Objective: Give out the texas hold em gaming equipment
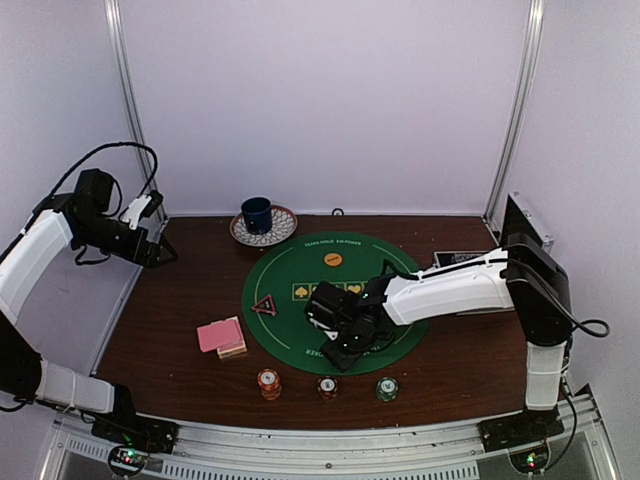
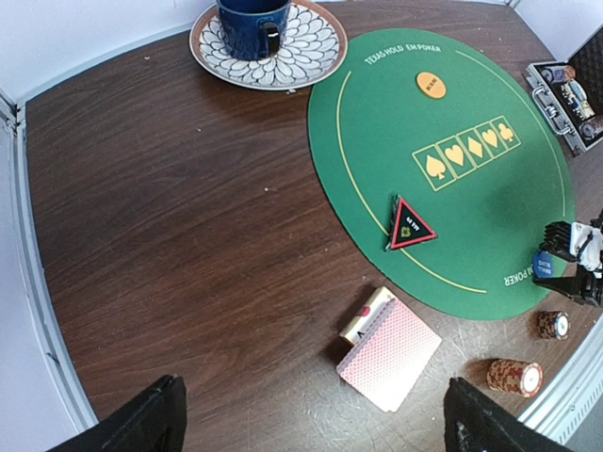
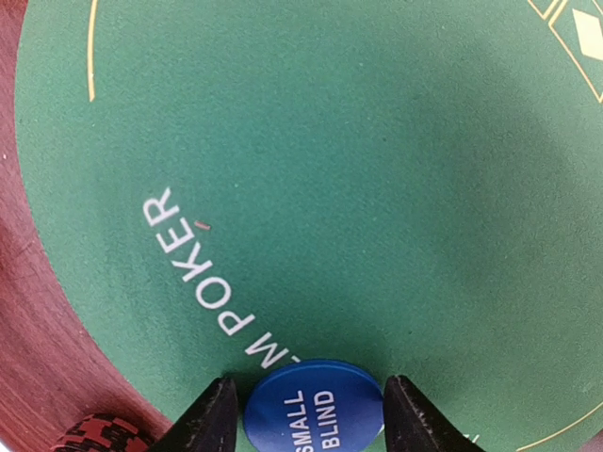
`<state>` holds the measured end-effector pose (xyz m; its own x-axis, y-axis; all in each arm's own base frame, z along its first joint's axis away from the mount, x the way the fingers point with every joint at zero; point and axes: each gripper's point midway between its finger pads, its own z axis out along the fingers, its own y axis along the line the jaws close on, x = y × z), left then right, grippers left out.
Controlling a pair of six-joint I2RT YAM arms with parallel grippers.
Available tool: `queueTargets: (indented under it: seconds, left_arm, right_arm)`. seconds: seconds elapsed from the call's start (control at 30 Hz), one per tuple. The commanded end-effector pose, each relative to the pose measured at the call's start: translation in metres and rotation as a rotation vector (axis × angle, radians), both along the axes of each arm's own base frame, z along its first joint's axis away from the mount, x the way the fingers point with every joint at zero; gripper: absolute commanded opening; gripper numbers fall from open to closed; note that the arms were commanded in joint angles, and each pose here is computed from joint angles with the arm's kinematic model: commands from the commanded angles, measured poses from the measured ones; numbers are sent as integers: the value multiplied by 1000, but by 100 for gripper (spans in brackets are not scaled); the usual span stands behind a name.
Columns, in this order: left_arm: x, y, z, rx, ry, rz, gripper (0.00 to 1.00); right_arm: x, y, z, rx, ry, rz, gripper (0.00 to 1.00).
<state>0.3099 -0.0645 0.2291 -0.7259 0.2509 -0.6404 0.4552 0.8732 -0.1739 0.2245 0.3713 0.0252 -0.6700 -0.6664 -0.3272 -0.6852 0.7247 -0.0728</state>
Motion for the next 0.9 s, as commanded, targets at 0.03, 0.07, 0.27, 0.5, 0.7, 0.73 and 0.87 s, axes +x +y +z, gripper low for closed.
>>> queueTargets:
  seconds: [0.03, 0.07, 0.27, 0.5, 0.7, 0.73, 0.87]
  left_arm:
    - [2, -1, 15, -8, -42, -9, 97]
    - [2, 0, 15, -8, -41, -9, 98]
    - [3, -1, 16, -9, -42, -11, 98]
    - [2, -1, 16, -8, -40, -15, 98]
    - [1, -2, 16, -11, -37, -23, 98]
    - [1, -2, 15, -12, -33, -22, 97]
    - [1, -3, 16, -13, -34, -25, 97]
  right_arm:
    - [2, -27, -13, -92, -47, -36, 52]
    - [3, -30, -13, -96, -52, -41, 51]
    - [7, -51, -13, -109, -55, -92, 46]
    - [15, -85, -9, -126, -57, -163, 41]
    - [21, -118, -6, -146, -50, -224, 40]
    - [21, -123, -6, -148, -48, -232, 41]
    - [26, -136, -6, -146, -38, -265, 40]
